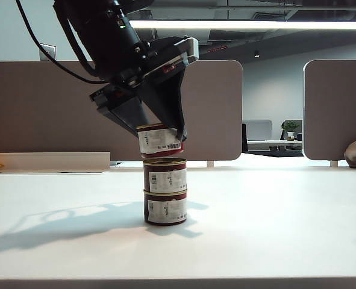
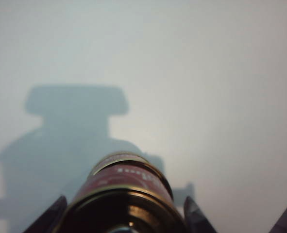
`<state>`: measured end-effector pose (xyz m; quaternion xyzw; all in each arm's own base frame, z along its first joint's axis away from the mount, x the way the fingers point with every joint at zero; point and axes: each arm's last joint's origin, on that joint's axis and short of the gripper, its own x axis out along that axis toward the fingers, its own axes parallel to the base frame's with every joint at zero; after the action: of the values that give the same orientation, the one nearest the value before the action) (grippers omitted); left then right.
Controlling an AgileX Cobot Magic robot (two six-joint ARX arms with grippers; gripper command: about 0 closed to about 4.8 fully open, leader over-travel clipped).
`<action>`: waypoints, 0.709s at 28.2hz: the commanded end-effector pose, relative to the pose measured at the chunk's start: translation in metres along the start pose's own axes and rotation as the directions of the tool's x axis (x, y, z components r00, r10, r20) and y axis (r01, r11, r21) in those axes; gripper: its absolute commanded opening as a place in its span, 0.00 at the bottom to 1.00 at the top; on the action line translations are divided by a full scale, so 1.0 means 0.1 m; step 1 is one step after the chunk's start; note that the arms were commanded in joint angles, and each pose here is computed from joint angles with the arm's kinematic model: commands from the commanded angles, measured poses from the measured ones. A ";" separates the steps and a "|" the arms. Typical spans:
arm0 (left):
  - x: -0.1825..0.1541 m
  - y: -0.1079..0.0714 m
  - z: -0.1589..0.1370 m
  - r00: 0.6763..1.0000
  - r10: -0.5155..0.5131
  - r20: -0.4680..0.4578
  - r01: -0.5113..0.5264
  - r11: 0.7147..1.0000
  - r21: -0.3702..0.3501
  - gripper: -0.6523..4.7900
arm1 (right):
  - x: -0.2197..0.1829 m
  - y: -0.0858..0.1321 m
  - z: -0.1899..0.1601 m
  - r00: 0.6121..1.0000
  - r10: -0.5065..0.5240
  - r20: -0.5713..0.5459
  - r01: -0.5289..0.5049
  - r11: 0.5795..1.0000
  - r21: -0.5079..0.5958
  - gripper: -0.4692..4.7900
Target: Pick up the cans one by one and stack them together.
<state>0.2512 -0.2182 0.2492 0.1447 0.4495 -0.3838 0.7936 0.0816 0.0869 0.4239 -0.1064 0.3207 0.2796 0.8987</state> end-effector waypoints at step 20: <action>0.09 0.01 0.00 0.999 -0.023 -0.023 0.023 1.000 -0.002 0.64 | -0.02 -0.01 -0.01 1.000 -0.002 -0.007 0.002 1.000 0.002 0.08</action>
<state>0.2544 -0.2217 0.2406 0.1429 0.4620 -0.3898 0.7837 0.0807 0.0857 0.4223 -0.1120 0.3298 0.2775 0.8954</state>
